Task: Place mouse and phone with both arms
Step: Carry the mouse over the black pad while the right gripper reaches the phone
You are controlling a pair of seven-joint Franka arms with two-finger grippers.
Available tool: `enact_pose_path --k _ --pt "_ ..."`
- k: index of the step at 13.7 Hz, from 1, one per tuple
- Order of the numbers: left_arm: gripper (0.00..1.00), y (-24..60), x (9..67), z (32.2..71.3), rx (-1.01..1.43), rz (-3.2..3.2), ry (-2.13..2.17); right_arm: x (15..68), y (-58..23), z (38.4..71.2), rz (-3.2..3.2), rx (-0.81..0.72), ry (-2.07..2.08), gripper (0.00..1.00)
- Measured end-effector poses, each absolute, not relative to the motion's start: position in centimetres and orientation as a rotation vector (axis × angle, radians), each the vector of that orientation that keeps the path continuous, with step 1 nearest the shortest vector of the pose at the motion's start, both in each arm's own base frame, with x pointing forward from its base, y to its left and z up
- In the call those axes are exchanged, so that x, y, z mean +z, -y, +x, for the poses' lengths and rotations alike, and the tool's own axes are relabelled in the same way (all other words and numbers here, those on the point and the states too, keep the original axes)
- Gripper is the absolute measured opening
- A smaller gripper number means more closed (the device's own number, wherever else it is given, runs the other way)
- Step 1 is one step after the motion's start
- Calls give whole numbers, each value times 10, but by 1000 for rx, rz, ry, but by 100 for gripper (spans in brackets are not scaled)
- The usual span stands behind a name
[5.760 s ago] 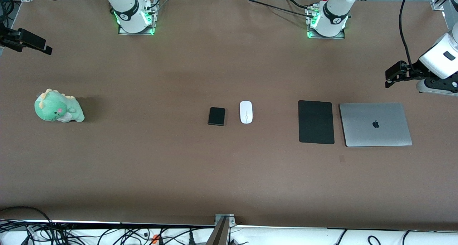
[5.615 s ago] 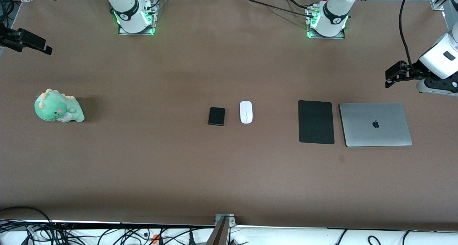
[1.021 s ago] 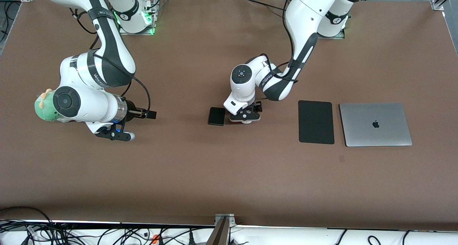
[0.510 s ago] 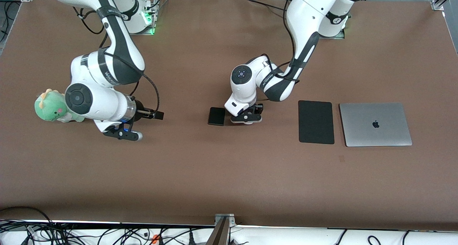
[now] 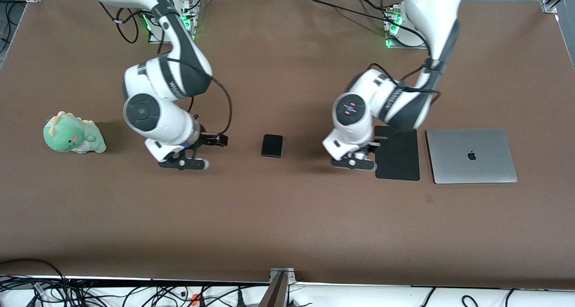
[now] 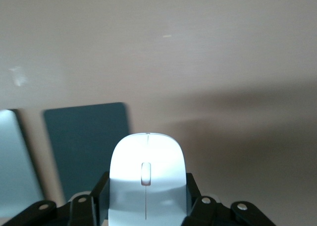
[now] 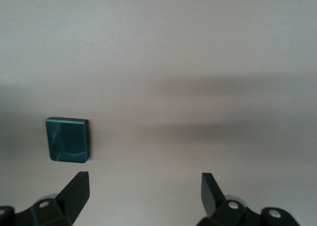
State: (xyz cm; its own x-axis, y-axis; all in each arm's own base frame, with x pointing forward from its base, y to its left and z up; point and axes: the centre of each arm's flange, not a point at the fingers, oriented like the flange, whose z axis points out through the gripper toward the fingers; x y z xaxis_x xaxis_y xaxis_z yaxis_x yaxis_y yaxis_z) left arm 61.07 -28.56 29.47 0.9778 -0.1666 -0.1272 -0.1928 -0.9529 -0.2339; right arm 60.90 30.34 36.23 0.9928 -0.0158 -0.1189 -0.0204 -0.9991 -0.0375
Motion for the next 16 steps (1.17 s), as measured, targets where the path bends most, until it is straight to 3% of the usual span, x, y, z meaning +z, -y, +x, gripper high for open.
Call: enact_pose_path --k 5,11,16 --pt "61 162 258 641 340 -2917 -265 339 -364 596 -3082 60 -109 100" --pt "61 134 170 619 261 -3001 -263 278 -413 588 -3031 -59 -329 100" --pt "100 127 171 618 247 -3010 -255 220 -452 561 -3054 -103 -268 100"
